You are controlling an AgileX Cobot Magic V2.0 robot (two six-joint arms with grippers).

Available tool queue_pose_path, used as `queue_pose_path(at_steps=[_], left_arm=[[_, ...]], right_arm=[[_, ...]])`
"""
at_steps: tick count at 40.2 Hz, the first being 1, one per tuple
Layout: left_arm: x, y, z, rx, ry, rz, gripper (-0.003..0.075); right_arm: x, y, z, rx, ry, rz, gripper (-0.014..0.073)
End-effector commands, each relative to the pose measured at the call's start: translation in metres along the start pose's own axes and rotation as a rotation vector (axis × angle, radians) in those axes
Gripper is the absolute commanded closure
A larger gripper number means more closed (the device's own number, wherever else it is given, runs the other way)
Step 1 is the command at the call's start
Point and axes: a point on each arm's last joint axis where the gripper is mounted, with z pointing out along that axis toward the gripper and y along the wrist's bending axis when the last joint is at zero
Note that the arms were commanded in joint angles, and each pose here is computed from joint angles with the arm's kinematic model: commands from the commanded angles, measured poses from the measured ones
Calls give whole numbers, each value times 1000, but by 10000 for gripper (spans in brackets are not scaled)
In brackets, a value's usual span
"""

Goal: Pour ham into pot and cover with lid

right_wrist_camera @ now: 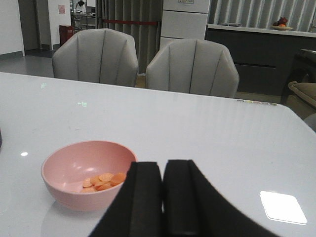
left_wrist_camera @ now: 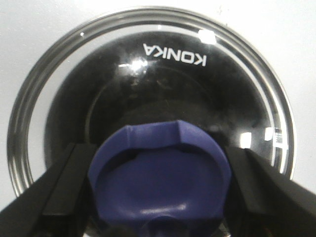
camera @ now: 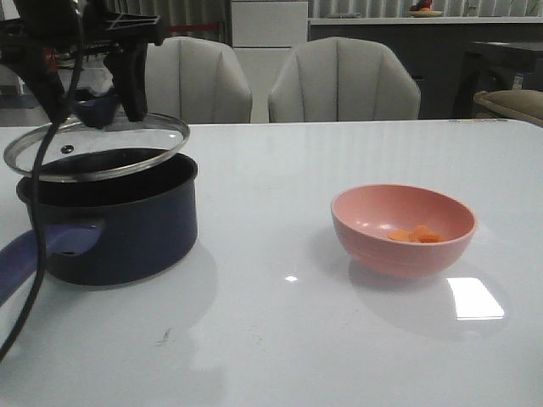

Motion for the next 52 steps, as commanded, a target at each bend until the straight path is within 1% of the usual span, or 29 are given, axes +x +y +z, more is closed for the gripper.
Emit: queue_pose_path(at_steps=[1,10,14,18,22,29,31,33,37,39,44,48,52], left_arm=[[-9,12,-43,22,-136,-33,372],[-11,55,-66,-58,-142,8,372],[-10,83,-78,-92,-167,-18,372],[-5,111,-81,-127,-172,-64,372],[5,137,-71,-118,-146,-93,372],[27,182,-40,-120,-104,-227,372],[33,190,-32,-124,-103,-252,372],[36,195,-26,-129,-110,-256,372],[42,200,-8,-131,-84,-219,372],[43,201,1,-129,-67,-223,372],[41,200,17,-86,-41,-219,370],[39,200,24,-64,-47,-228,365],[37,201,31,-62,-52,-235,365]], right_arm=[[-10,0,-2,5,-98,-20,445],[-10,0,-2,5,-98,-20,445],[-10,0,-2,5,-98,-20,445],[-10,0,-2,5,-98,-20,445],[-10,0,-2,5,-98,-20,445],[-10,0,-2,5,-98,-20,445],[-10,0,-2,5,-98,-20,445],[-10,0,-2,5,-98,-20,445],[-10,0,-2,5,-98,-20,445],[-10,0,-2,5,-98,-20,445],[-10,0,-2,5,-98,-20,445],[-10,0,-2,5,-98,-20,445],[-10,0,-2,5,-98,-20,445]])
